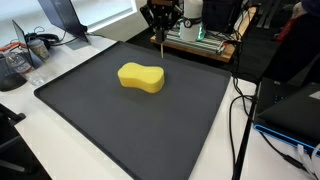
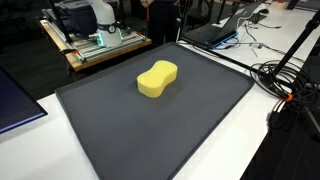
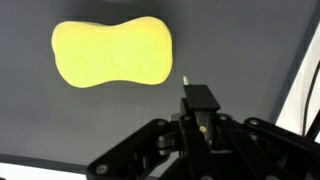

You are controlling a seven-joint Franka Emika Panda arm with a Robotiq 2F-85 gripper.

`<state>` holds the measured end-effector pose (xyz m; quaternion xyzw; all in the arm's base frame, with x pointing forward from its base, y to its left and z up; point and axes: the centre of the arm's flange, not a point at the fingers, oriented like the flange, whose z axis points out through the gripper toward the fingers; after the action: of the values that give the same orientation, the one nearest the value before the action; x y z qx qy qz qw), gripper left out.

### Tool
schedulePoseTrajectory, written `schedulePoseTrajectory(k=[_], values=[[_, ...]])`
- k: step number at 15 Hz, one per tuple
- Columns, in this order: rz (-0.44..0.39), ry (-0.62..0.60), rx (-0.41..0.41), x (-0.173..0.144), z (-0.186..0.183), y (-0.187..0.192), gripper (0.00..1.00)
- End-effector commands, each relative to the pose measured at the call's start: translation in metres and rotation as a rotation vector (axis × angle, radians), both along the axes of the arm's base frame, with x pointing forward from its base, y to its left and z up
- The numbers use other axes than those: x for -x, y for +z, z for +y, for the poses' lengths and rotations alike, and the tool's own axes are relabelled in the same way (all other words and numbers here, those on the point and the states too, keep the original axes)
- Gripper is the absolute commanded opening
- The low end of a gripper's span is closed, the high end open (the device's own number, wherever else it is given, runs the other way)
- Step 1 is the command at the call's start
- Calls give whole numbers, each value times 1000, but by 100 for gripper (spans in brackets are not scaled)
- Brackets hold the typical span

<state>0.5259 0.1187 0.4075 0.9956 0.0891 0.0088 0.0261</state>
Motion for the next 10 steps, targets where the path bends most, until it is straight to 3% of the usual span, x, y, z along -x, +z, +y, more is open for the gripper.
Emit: schedulePoseTrajectory(k=[1, 4, 10], values=[[24, 36, -86, 12, -40, -3, 3], [19, 103, -149, 25, -70, -14, 3], [-112, 216, -142, 59, -118, -44, 3]])
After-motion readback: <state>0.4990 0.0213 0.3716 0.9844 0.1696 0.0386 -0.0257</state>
